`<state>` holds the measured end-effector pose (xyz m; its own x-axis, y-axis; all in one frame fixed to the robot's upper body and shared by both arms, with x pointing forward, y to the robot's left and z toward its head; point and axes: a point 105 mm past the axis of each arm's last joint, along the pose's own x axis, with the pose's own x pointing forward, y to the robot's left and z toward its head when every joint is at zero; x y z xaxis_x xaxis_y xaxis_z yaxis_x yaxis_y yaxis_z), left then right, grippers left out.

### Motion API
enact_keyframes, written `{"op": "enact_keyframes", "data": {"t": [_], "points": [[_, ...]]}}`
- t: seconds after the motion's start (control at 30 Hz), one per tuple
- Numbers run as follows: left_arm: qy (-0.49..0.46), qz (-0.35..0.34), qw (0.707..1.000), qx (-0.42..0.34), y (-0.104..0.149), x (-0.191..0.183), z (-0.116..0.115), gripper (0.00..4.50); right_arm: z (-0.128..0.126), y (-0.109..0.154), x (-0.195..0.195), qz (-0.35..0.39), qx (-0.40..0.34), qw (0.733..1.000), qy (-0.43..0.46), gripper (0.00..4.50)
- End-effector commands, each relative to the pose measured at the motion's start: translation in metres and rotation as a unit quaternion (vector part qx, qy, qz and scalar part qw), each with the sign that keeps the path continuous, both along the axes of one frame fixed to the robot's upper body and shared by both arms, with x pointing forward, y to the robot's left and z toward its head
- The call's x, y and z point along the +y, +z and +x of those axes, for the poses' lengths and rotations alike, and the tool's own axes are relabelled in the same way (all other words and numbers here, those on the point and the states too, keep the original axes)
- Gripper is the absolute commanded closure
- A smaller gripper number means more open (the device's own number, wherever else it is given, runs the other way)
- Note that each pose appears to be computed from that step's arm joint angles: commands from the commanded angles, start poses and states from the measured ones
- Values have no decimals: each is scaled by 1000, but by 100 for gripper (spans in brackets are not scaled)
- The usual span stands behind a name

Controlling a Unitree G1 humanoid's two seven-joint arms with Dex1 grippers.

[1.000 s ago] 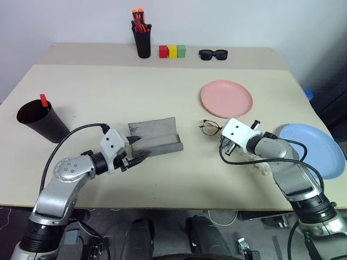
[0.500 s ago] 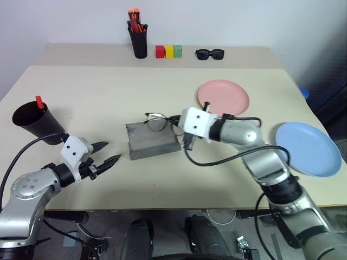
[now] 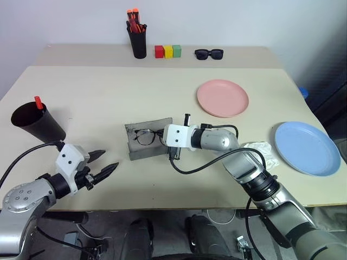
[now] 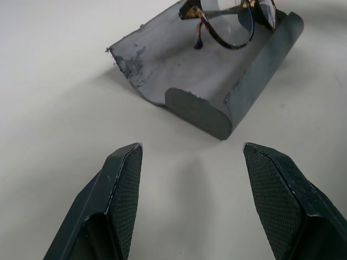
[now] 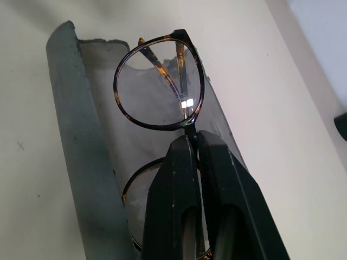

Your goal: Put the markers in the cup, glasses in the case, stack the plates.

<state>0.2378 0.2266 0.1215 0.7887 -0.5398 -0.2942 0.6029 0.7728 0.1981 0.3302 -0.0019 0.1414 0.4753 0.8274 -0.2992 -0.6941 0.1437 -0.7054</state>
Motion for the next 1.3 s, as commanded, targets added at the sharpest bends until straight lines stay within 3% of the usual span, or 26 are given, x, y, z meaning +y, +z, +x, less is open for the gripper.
{"op": "enact_keyframes", "data": {"t": [0.03,0.13,0.23,0.47,0.57,0.7,0.8,0.9,1.03,1.17,1.3], "points": [[-13,4,1000,-22,12,-7,3,147,0,4,2,2,-9,1000,10,448],[-15,3,1000,-23,13,-8,5,147,1,7,0,10,-8,1000,5,356],[-11,-21,999,-37,22,-10,11,147,3,17,-3,28,-20,999,-4,210],[1,-42,998,-45,30,-11,26,147,3,34,-12,60,-26,998,-14,210],[23,-76,995,-61,41,-17,50,228,4,41,-25,78,-23,996,-31,206],[27,-90,992,-78,57,-37,87,429,0,41,-54,90,-7,994,-62,206],[55,-96,991,-72,64,-49,120,429,-6,35,-80,112,19,988,-102,206],[58,-80,994,-50,62,-60,139,429,-14,30,-97,148,59,978,-133,206],[32,-43,999,-5,43,-76,165,429,-46,7,-118,196,158,955,-159,206],[2,-45,999,28,35,-82,174,429,-59,-3,-123,194,171,949,-180,206],[-50,-32,997,47,29,-89,165,429,-59,-3,-124,207,166,944,-199,206]]}}
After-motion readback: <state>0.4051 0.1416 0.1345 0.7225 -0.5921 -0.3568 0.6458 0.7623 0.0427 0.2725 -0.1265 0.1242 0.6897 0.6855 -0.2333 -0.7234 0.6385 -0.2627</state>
